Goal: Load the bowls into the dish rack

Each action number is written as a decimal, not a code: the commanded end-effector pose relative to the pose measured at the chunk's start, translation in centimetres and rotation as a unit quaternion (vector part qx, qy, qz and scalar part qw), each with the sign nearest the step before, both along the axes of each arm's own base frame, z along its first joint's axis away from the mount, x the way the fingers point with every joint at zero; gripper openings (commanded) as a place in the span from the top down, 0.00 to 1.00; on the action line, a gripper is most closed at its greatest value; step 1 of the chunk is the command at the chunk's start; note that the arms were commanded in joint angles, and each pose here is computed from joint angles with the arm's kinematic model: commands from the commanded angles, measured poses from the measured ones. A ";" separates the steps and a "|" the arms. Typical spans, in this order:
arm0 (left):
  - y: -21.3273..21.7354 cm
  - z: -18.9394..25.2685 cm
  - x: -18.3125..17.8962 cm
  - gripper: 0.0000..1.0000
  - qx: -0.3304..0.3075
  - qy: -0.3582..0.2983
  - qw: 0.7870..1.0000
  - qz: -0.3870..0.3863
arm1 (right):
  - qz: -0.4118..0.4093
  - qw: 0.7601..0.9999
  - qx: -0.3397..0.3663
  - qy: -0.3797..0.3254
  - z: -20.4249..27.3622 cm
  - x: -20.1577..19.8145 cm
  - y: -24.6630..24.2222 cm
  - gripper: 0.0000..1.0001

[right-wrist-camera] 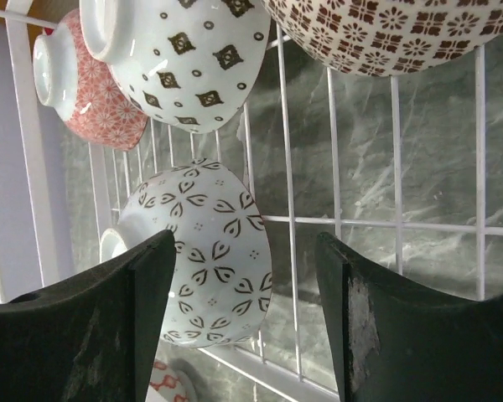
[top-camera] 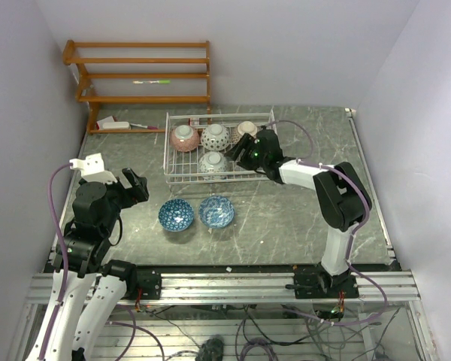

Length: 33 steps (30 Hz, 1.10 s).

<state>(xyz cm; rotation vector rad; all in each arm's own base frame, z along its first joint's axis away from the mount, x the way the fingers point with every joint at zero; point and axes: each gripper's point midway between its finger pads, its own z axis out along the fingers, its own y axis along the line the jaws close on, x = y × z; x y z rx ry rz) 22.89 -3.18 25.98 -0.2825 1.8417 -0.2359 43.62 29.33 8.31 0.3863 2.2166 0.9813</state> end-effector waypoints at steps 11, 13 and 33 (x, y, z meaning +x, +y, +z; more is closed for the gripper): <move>0.3 0.2 0.2 0.03 -0.002 -0.004 1.000 0.007 | -0.003 0.963 -0.260 -0.072 3.9 0.2 -2.5 0.33; 0.3 0.2 0.2 0.02 -0.002 -0.004 1.000 0.007 | 0.011 0.953 -0.293 -0.072 3.8 0.0 -2.2 0.33; 0.2 0.4 0.0 0.02 -0.004 -0.010 1.000 0.005 | 0.067 0.908 -0.408 -0.063 1.1 -1.7 -0.6 0.34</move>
